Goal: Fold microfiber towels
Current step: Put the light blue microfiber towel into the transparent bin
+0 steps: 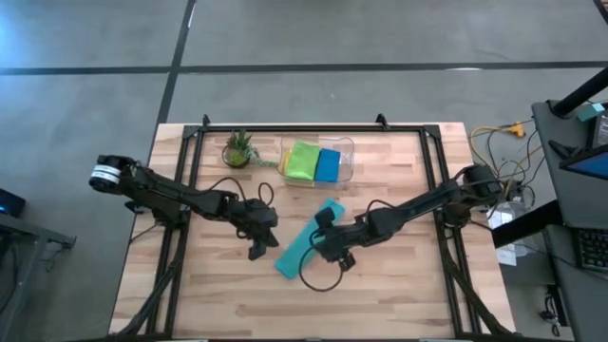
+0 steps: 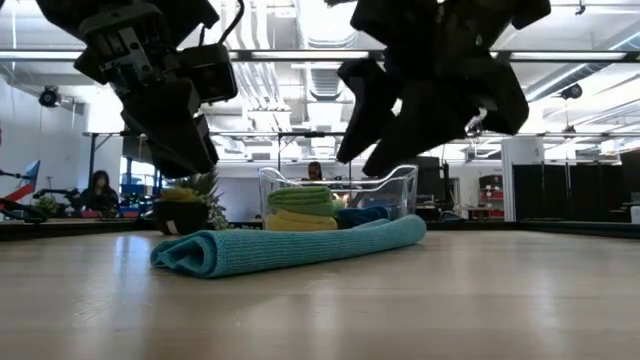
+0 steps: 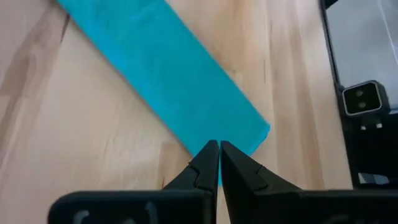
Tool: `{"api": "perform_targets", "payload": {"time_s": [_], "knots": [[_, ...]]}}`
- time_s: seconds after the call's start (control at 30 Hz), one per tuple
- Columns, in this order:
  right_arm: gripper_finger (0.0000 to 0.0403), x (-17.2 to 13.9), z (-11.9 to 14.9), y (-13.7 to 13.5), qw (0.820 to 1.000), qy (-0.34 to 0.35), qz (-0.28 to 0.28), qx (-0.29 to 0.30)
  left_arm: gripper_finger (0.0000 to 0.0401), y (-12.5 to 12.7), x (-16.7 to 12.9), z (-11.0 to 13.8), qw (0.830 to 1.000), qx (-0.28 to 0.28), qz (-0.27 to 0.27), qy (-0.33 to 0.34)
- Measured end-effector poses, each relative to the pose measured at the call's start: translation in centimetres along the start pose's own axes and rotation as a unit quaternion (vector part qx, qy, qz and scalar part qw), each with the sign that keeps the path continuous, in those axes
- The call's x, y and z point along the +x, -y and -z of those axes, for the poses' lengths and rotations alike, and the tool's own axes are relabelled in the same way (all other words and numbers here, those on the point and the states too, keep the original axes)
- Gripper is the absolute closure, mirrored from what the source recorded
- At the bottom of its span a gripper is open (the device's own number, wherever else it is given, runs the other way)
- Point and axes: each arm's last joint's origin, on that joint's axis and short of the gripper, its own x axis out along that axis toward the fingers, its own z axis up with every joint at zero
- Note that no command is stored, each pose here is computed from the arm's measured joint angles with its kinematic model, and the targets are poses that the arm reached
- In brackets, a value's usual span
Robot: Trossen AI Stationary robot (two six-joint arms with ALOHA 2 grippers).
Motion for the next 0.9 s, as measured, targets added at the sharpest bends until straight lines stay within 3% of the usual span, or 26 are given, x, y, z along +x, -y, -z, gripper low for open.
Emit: {"api": "perform_targets", "payload": {"time_s": [0.63,0.9], "knots": [[0.0202,5.8,1.1,-0.8,0.992,-0.093,-0.032,-0.074,0.04,-0.1,-0.3,0.2,1.0,-0.015,-0.015,-0.005],[0.0209,6.1,1.3,-0.2,0.99,-0.119,-0.019,-0.077,0.04,-0.1,-0.3,0.3,1.0,-0.016,-0.017,-0.01]]}}
